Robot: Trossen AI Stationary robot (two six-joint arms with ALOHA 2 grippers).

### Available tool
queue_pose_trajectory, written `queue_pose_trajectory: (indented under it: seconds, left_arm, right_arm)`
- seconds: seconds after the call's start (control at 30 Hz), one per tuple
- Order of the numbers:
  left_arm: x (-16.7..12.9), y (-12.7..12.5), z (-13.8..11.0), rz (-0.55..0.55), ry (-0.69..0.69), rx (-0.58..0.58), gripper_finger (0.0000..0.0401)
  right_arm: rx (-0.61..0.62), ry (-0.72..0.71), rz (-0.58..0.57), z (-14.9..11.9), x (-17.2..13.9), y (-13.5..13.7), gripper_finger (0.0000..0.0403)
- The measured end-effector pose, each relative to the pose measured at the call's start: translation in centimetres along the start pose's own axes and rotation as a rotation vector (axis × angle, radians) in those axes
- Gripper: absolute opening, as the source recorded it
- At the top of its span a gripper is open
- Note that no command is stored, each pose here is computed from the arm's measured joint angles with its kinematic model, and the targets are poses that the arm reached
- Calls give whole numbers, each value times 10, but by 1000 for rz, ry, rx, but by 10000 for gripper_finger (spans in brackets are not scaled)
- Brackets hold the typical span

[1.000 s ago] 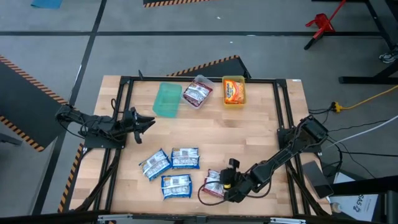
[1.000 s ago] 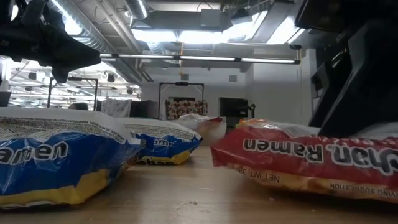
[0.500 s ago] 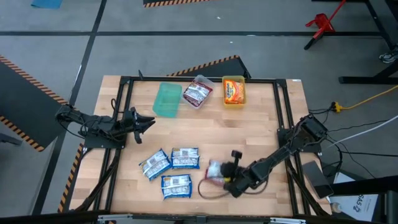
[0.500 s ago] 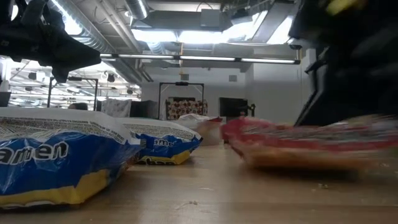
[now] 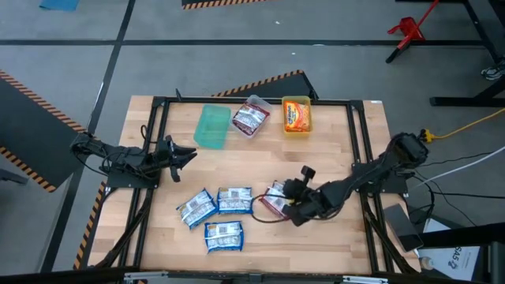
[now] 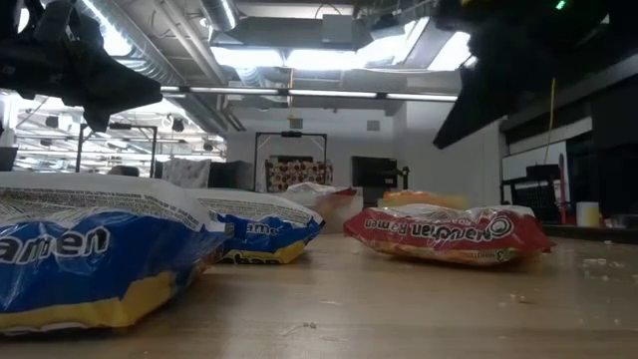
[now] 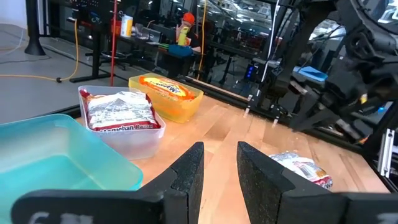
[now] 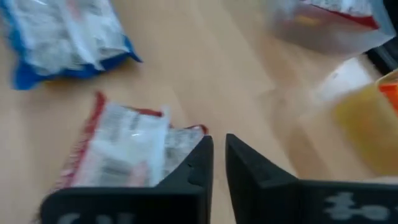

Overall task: Sort Maruchan noodles
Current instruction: Put the red noodle pack into the transparent bin

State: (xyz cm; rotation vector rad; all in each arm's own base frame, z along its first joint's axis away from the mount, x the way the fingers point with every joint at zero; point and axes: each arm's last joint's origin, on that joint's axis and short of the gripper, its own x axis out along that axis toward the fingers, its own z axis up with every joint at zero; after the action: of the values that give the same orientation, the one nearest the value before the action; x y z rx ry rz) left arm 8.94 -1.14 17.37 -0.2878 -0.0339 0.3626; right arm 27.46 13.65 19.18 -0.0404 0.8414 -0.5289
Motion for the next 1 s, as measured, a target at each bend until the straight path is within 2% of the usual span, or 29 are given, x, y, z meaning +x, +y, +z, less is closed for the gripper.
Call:
queue_pose_trajectory:
  seconds: [0.13, 0.27, 0.37, 0.47, 0.57, 0.83, 1.0]
  left_arm:
    - [0, 0, 0, 0, 0, 1, 90]
    - [0, 0, 0, -1, 0, 1, 90]
    - [0, 0, 0, -1, 1, 8, 90]
    - [0, 0, 0, -2, 1, 22, 90]
    - [0, 0, 0, -3, 1, 21, 90]
    - [0, 0, 0, -4, 1, 17, 90]
    - [0, 0, 0, -4, 1, 17, 90]
  right_arm:
    - [62, -57, 29, -13, -19, 12, 74]
    - [171, -200, 20, -37, -25, 27, 133]
    - [245, -284, 41, -46, -19, 35, 186]
    - [261, -277, 31, -53, -4, 38, 238]
    - [269, -246, 18, -55, 12, 41, 274]
    - [275, -179, 18, -64, 50, 52, 291]
    - [301, -199, 1, -68, 58, 56, 277]
